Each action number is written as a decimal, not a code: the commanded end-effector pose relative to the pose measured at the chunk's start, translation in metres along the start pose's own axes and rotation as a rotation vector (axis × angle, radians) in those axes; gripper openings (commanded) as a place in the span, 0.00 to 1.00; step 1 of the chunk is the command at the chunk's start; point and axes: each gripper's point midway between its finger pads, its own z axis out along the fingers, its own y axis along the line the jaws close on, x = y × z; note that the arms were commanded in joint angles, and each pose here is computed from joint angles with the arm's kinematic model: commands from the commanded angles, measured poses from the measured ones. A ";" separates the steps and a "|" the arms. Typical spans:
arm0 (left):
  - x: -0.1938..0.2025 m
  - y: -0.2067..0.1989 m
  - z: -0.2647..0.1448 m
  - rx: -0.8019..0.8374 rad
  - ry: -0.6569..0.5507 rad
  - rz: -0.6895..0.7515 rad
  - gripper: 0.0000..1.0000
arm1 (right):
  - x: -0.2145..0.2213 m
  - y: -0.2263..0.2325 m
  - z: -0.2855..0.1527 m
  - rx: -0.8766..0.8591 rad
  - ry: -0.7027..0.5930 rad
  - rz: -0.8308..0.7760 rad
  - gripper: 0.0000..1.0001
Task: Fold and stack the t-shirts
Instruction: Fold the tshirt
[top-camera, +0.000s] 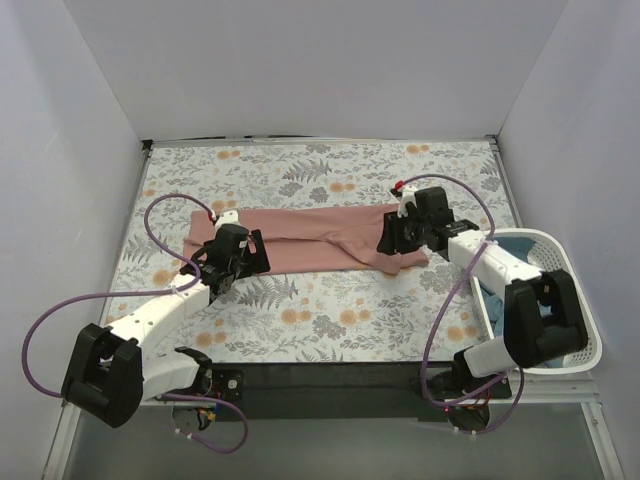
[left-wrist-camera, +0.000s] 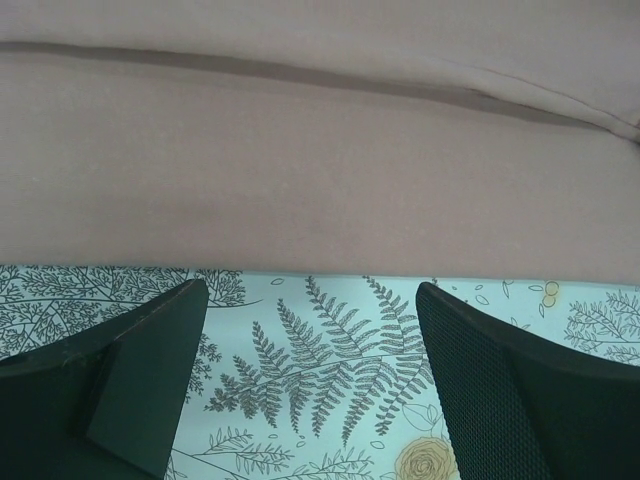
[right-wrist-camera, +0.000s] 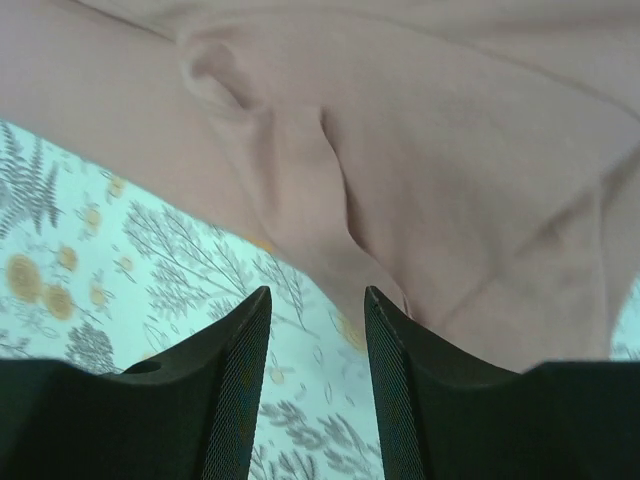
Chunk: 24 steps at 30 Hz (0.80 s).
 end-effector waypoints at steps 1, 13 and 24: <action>-0.018 0.000 -0.001 -0.016 -0.064 -0.001 0.85 | -0.028 0.028 0.021 -0.171 -0.026 -0.013 0.49; -0.016 0.003 0.000 -0.028 -0.063 0.007 0.84 | -0.041 0.033 0.090 -0.301 0.030 0.034 0.47; -0.014 0.003 0.001 -0.027 -0.055 0.011 0.84 | -0.045 0.017 0.099 -0.217 -0.015 -0.006 0.44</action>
